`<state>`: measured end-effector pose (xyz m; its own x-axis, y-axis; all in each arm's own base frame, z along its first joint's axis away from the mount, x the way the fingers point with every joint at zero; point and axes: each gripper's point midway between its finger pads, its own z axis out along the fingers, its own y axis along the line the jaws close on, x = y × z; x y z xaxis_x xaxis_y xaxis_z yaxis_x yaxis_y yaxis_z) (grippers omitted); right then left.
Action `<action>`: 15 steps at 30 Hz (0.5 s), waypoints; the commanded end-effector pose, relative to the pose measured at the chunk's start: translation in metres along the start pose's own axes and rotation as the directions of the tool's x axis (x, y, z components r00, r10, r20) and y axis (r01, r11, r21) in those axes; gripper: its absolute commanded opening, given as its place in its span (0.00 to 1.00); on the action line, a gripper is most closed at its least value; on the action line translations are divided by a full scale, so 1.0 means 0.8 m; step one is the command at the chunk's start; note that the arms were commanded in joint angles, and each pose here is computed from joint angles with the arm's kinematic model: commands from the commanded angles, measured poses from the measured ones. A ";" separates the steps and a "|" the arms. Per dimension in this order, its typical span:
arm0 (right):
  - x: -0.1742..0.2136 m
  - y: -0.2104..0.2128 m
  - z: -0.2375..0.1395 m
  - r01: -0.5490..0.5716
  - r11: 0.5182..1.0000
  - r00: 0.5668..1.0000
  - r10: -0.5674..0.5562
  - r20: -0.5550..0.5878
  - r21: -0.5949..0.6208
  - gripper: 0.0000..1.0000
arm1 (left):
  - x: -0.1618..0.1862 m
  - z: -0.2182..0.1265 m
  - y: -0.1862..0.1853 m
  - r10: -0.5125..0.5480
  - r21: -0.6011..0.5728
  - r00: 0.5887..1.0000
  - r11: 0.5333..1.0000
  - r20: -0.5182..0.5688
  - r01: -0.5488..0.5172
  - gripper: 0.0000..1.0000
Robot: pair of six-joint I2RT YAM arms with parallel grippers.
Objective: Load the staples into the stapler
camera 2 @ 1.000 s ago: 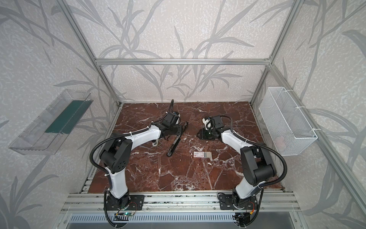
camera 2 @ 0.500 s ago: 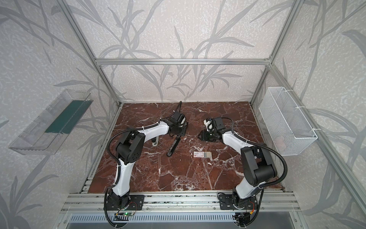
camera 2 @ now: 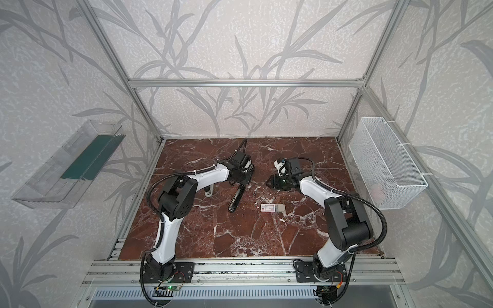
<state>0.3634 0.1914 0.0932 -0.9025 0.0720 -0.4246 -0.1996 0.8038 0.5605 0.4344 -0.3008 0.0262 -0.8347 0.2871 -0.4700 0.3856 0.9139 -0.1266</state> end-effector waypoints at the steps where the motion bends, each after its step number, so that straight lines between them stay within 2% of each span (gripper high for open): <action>1: -0.009 0.002 -0.003 -0.005 1.000 0.999 0.005 0.032 -0.007 0.42 | 0.012 -0.004 -0.016 0.045 0.032 0.999 0.999 -0.026 -0.044 0.11; 9: -0.035 0.008 0.005 -0.040 0.997 0.995 0.046 0.094 -0.070 0.42 | 0.010 -0.026 -0.030 0.090 0.058 0.996 0.994 0.025 -0.092 0.00; 15: -0.060 0.011 0.030 -0.101 0.976 0.984 0.127 0.124 -0.192 0.42 | 0.005 -0.049 -0.046 0.126 0.075 0.988 0.988 0.089 -0.133 0.00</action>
<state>0.3974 0.2005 0.0933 -0.8793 0.1958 -0.4341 -0.1636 0.7319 0.6615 0.4002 -0.3096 0.0274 -0.8018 0.3669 -0.4716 0.4715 0.8733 -0.1222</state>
